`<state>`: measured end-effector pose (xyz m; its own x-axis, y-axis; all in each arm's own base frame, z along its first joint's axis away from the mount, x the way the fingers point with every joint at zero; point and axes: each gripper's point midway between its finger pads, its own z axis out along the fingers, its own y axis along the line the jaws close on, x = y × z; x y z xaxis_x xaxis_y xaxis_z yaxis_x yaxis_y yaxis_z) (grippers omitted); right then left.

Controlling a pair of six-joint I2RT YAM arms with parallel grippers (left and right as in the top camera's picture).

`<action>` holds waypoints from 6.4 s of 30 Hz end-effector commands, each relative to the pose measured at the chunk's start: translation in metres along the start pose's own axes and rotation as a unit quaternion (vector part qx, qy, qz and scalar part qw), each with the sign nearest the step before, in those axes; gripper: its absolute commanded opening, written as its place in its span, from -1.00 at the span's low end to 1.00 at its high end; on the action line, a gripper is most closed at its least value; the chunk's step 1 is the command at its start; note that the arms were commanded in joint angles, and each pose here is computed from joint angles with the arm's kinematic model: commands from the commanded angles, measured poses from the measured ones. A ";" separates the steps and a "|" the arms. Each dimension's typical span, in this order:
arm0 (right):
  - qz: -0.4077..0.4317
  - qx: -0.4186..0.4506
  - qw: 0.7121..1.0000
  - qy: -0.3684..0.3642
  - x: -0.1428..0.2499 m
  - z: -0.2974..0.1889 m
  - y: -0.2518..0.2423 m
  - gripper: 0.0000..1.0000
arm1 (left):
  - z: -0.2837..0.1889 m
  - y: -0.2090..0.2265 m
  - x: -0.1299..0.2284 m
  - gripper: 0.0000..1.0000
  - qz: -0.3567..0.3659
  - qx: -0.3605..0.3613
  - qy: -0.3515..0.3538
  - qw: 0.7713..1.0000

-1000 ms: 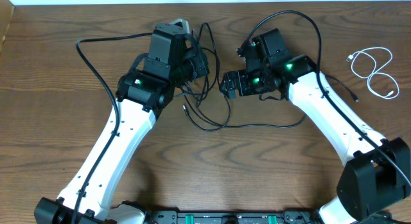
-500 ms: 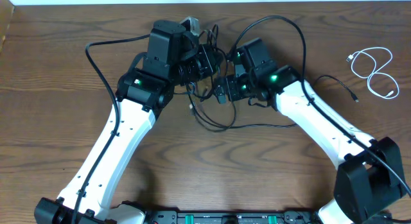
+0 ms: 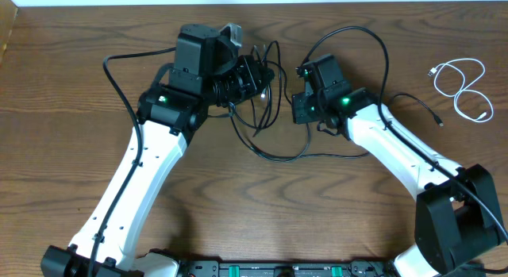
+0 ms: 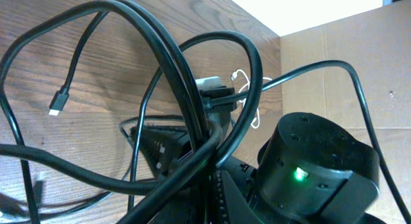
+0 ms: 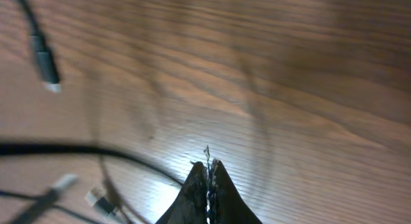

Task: Untangle cables

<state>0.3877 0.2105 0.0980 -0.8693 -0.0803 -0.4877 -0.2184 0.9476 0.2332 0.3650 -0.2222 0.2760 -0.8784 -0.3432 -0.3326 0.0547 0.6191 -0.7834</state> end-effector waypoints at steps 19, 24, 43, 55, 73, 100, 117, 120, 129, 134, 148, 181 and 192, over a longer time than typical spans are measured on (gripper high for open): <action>-0.082 -0.197 0.977 0.028 0.004 -0.024 0.005 0.08 | -0.013 0.017 0.025 -0.86 0.266 -0.016 0.062 0.962; -0.130 -0.229 0.964 -0.024 -0.016 -0.030 0.018 0.22 | -0.014 0.019 0.034 -0.86 0.266 -0.012 0.080 0.961; -0.173 -0.178 0.965 -0.082 -0.040 -0.021 0.030 -0.98 | -0.017 0.016 0.051 -0.86 0.250 0.010 0.116 0.961; -0.188 -0.228 0.953 -0.070 -0.033 -0.031 0.017 0.47 | -0.018 0.020 0.053 -0.86 0.245 0.004 0.122 0.962; -0.397 -0.231 0.880 -0.117 -0.024 -0.017 0.044 0.32 | -0.019 0.020 0.057 -0.85 0.240 0.006 0.128 0.962; -0.147 -0.090 0.965 -0.199 -0.103 -0.062 -0.053 -0.98 | -0.019 0.046 0.042 -0.86 0.243 -0.076 0.103 0.961; 0.105 0.117 0.969 -0.189 -0.066 -0.160 -0.219 -0.98 | -0.057 0.123 -0.018 -0.86 0.111 -0.344 -0.060 0.930; 0.137 0.134 0.963 -0.188 -0.058 -0.169 -0.243 -0.98 | -0.071 0.138 -0.029 -0.86 0.071 -0.362 -0.082 0.926; 0.295 0.160 0.920 -0.202 -0.030 -0.193 -0.300 -0.98 | -0.097 0.167 -0.042 -0.86 -0.016 -0.354 -0.095 0.930; 0.302 0.162 0.918 -0.199 -0.027 -0.194 -0.304 -0.98 | -0.097 0.168 -0.043 -0.86 -0.021 -0.347 -0.093 0.933; 0.145 -0.043 0.973 -0.173 -0.057 -0.163 -0.190 0.26 | -0.047 0.083 -0.015 -0.86 0.161 -0.073 0.039 0.983; 0.086 -0.230 0.965 -0.088 -0.052 -0.130 0.002 0.49 | -0.001 0.015 0.075 -0.85 0.415 0.136 0.169 0.884; 0.281 -0.311 0.907 0.032 -0.032 -0.141 0.028 0.30 | 0.010 0.027 0.065 -0.86 0.444 0.077 0.157 0.879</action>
<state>0.3574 0.1871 0.2257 -0.9267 0.2817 -0.2486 -0.0411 0.5815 0.8125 0.3066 -0.2365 0.2290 -0.5698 0.4347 -0.6974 0.8137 0.4172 -0.4048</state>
